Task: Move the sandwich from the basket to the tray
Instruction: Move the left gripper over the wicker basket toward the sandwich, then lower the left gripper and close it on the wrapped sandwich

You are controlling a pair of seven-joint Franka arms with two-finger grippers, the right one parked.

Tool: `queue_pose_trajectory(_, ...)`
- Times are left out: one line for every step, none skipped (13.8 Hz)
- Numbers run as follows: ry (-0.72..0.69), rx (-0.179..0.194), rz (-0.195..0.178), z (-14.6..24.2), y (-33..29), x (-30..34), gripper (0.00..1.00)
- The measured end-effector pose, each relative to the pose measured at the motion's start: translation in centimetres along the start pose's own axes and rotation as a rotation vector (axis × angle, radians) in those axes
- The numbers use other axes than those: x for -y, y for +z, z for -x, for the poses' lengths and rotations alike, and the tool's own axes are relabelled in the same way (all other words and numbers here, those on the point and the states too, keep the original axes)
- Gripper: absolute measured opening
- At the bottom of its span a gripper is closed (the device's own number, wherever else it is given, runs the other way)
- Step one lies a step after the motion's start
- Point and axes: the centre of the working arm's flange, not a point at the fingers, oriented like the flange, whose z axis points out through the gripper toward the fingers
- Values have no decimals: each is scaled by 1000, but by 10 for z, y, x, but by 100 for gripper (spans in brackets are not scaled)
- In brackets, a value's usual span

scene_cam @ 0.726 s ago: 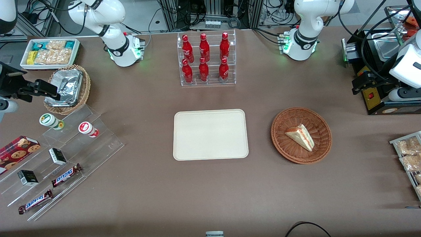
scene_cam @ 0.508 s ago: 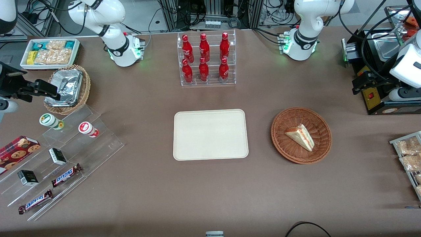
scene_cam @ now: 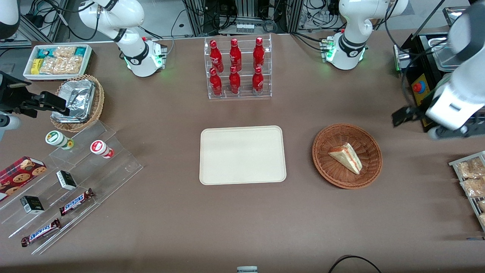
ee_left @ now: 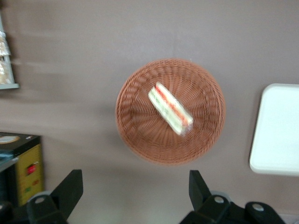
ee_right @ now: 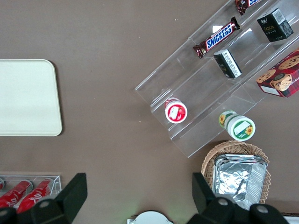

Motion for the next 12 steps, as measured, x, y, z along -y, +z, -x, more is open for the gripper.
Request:
queue_pose_trajectory(-64, -14, 5, -1, 25, -6, 100)
queue_pose_trajectory(-143, -24, 9, 1, 45, -11, 100)
queue_pose_trajectory(-231, -40, 18, 2, 60, -16, 100)
queue_pose_trajectory(-316, -60, 30, 4, 72, -23, 100)
queue_pose_trajectory(-393, -82, 46, 7, 85, -32, 100)
queue_pose_trajectory(-449, -98, 62, 11, 99, -42, 100)
queue_pose_trajectory(-486, -104, 71, 16, 114, -48, 100)
queue_pose_trajectory(-509, -98, 72, 21, 130, -52, 100)
queue_pose_trajectory(-519, -86, 68, 24, 146, -53, 100)
queue_pose_trajectory(-524, -79, 67, 24, 161, -54, 100)
queue_pose_trajectory(-529, -77, 71, 21, 175, -55, 100)
queue_pose_trajectory(-534, -77, 76, 18, 188, -56, 100)
